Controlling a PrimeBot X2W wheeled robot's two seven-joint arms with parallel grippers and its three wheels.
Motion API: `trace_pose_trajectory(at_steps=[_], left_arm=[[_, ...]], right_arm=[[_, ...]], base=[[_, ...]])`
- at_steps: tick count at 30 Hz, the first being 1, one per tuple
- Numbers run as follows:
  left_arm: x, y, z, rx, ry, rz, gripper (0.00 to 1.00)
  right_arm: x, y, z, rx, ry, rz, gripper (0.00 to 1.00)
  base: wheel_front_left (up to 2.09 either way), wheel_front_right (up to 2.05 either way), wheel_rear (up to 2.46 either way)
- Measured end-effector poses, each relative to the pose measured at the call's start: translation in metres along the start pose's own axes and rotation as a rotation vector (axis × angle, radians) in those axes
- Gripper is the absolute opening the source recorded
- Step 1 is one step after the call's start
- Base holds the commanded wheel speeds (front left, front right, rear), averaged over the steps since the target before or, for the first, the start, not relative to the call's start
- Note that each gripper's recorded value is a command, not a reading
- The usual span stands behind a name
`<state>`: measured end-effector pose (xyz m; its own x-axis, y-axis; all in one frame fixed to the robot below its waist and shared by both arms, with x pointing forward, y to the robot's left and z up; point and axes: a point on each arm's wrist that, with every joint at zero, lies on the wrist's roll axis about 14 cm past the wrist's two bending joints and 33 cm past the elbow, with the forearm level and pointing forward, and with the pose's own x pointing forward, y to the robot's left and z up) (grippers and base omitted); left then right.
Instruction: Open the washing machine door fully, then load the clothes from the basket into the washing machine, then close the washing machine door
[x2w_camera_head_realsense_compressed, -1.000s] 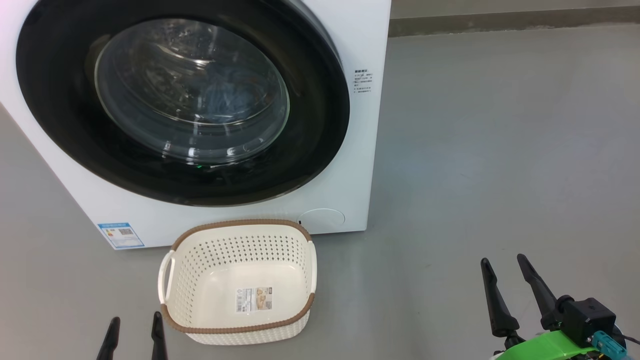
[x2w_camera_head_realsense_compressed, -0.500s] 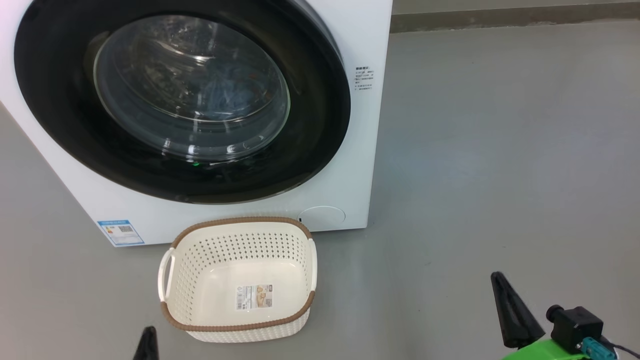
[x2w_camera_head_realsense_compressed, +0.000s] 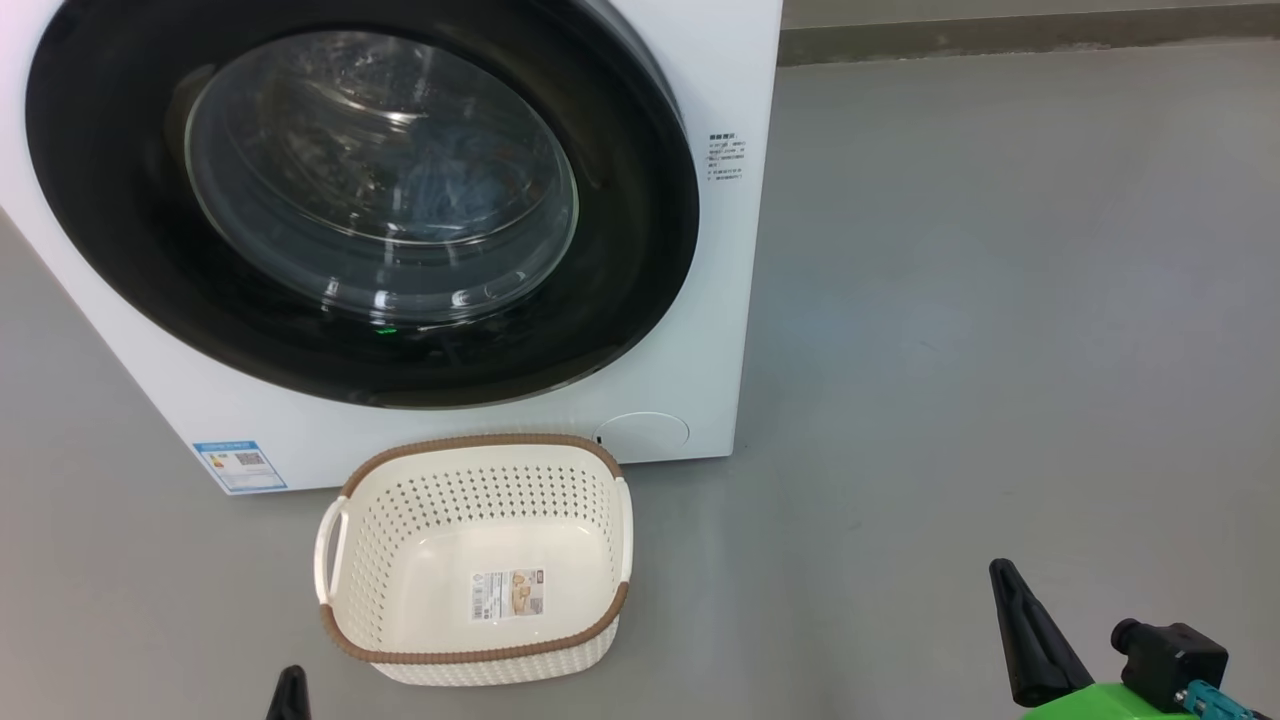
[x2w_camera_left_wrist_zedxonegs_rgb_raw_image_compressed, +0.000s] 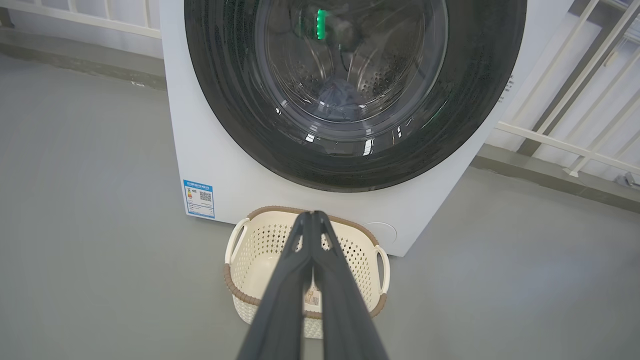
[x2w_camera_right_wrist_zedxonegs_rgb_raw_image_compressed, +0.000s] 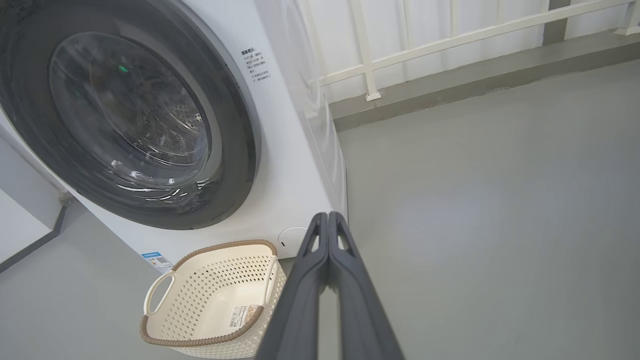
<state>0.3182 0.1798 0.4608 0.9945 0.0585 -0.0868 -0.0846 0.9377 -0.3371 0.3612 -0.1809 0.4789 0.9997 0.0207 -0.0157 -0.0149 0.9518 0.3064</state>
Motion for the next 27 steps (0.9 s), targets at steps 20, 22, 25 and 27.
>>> trace_pose_trajectory(at_steps=[20, 22, 25, 27], left_arm=[[0.007, 0.005, -0.002, -0.203, 0.029, 0.025, 0.00], [0.009, 0.004, -0.002, -0.231, 0.031, 0.026, 0.00], [0.012, 0.004, 0.000, -0.258, 0.032, 0.026, 0.00], [0.012, 0.005, -0.001, -0.284, 0.036, 0.026, 0.00]], right_arm=[[-0.001, -0.012, -0.002, 0.217, 0.016, -0.060, 0.00], [-0.001, -0.013, -0.002, 0.238, 0.019, -0.065, 0.00], [0.000, -0.013, -0.002, 0.266, 0.018, -0.070, 0.00], [-0.001, -0.014, -0.003, 0.295, 0.022, -0.076, 0.00]], base=[[0.00, 0.00, 0.00], [0.00, 0.00, 0.00], [0.00, 0.00, 0.00], [0.00, 0.00, 0.00]])
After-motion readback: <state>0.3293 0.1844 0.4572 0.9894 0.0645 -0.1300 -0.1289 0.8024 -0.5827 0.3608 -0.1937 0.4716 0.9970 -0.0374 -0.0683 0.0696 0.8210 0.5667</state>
